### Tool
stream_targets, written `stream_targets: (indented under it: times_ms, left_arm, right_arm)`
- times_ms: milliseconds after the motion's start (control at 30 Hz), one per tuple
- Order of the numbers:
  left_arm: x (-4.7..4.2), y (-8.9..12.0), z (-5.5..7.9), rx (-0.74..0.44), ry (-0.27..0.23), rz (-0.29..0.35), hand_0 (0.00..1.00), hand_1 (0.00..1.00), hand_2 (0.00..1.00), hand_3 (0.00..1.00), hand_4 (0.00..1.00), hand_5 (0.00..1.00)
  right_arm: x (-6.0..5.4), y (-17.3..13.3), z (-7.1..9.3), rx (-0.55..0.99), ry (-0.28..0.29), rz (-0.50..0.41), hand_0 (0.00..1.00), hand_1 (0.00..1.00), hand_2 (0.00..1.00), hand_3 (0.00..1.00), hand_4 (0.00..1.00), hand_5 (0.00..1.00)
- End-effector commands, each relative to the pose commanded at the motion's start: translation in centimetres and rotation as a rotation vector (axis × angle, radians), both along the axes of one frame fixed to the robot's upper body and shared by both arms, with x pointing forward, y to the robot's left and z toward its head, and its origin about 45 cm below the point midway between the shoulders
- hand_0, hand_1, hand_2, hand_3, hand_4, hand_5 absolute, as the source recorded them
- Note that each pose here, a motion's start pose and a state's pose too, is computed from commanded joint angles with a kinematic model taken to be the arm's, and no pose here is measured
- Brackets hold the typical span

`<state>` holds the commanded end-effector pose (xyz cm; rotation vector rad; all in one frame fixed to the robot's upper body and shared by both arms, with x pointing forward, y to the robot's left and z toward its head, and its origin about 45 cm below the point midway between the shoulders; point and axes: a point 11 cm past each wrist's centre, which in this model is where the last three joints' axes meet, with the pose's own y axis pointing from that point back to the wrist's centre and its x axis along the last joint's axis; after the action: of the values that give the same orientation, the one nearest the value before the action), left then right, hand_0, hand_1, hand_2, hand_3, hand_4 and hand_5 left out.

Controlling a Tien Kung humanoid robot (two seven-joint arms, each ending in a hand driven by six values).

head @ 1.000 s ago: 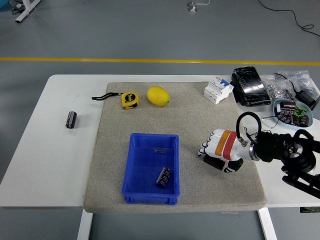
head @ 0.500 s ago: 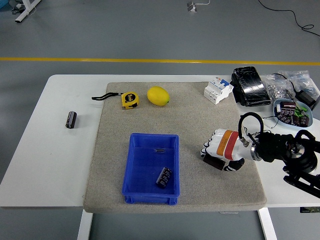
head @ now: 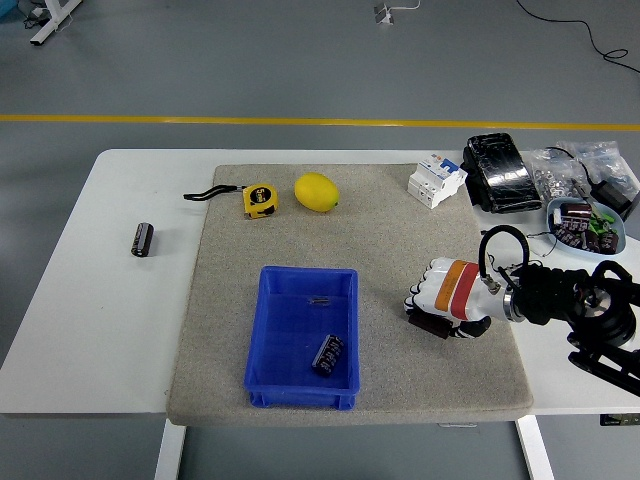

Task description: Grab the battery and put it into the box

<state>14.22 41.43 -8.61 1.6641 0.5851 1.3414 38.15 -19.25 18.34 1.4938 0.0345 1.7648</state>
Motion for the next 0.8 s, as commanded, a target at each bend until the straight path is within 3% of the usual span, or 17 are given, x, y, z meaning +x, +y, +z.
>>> stream_targets:
  times_ms: [500, 800]
  left_arm:
    - [-0.99, 0.4, -0.2, 0.007, 0.016, 0.011, 0.609, 0.551, 0.612, 0.617, 0.613, 0.678]
    - [-1.36, 0.7, -0.2, 0.011, 0.031, 0.004, 0.610, 0.551, 0.612, 0.617, 0.614, 0.678]
  right_arm:
    - [-0.3, 1.6, 2.7, 0.078, -0.035, 0.003, 0.498, 0.507, 0.660, 0.564, 0.764, 0.083]
    - [-1.0, 5.8, 5.7, 0.194, -0.076, 0.045, 0.505, 0.511, 0.666, 0.570, 0.769, 0.087]
